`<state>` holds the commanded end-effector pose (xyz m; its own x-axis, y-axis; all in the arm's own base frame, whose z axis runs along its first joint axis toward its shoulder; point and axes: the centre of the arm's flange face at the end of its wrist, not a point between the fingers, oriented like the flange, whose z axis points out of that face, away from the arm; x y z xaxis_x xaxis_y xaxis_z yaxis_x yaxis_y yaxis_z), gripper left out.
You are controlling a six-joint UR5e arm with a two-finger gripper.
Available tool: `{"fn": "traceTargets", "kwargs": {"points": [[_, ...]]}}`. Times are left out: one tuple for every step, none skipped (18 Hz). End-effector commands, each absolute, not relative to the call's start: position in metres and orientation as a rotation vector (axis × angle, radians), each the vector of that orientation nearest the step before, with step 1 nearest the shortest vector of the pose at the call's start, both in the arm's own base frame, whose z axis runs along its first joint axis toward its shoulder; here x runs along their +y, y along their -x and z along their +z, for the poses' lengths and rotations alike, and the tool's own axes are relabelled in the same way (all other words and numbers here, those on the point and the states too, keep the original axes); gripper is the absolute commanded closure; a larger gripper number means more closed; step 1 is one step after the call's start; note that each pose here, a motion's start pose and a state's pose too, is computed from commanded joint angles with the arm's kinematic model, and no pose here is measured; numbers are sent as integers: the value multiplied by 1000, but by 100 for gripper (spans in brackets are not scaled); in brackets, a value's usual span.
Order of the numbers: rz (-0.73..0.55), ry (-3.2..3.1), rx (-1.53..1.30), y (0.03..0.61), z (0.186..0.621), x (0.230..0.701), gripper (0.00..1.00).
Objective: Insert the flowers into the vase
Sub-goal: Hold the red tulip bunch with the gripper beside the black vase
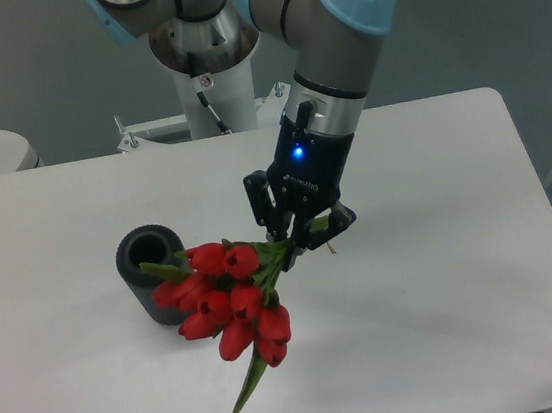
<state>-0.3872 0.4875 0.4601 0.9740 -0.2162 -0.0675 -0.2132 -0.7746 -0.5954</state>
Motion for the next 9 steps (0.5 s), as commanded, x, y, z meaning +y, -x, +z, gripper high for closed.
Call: {"fn": "traceTargets", "kwargs": {"points": [[-6,2481,302,387,459,487,83],[-8,2482,299,387,457,487,83],[-9,2480,300,387,458,487,83],[-9,2478,305,384,459,490,83],[-14,2478,301,381,459,492,83],[-23,2479,286,379,459,493,83],[-24,2478,268,377,462,493,83],[-28,2476,256,375,464,494,83],[-47,2466,252,369,465,499,83]]}}
